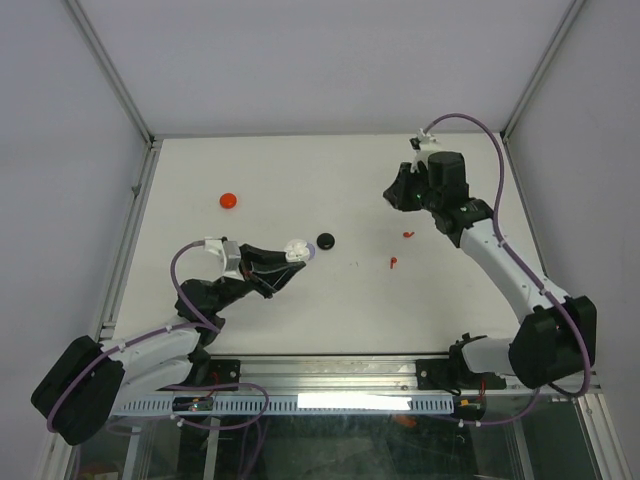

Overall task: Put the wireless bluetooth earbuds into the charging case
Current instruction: Pick up the earbud from the center of the board, then place the earbud in the charging case.

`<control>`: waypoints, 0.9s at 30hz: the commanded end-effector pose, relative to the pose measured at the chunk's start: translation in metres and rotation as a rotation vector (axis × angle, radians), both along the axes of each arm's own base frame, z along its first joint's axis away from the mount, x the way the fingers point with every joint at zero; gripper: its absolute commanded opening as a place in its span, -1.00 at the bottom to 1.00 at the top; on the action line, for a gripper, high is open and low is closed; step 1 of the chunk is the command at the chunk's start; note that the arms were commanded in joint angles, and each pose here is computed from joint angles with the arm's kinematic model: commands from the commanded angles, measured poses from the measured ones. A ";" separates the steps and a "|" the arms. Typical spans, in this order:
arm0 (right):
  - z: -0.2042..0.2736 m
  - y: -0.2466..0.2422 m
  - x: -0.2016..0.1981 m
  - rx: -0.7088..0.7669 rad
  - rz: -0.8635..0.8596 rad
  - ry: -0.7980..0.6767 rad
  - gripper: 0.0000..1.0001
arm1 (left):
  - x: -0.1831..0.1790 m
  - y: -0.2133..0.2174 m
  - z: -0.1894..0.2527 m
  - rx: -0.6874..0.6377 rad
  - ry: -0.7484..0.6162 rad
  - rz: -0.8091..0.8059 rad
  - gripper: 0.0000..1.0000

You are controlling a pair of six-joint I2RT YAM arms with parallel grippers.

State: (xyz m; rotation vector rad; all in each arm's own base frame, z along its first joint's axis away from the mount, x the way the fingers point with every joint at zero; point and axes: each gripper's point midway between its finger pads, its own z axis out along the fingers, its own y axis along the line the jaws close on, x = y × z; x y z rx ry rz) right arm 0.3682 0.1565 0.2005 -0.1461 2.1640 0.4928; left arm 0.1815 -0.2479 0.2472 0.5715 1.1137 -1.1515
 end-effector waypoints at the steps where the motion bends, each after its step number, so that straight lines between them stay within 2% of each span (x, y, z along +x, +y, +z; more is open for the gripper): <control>1: 0.076 0.043 -0.015 0.170 0.145 -0.243 -0.73 | -0.003 0.001 0.038 -0.064 -0.119 -0.009 -1.00; 16: 0.184 0.112 -0.120 0.490 0.540 -0.546 -0.73 | -0.006 -0.005 0.070 -0.047 -0.276 -0.022 -1.00; 23: 0.204 0.129 -0.168 0.599 0.721 -0.620 -0.73 | -0.001 -0.006 0.079 -0.061 -0.288 -0.005 -1.00; 27: 0.204 0.140 -0.184 0.633 0.795 -0.616 -0.73 | 0.002 -0.007 0.080 -0.068 -0.276 -0.006 -1.00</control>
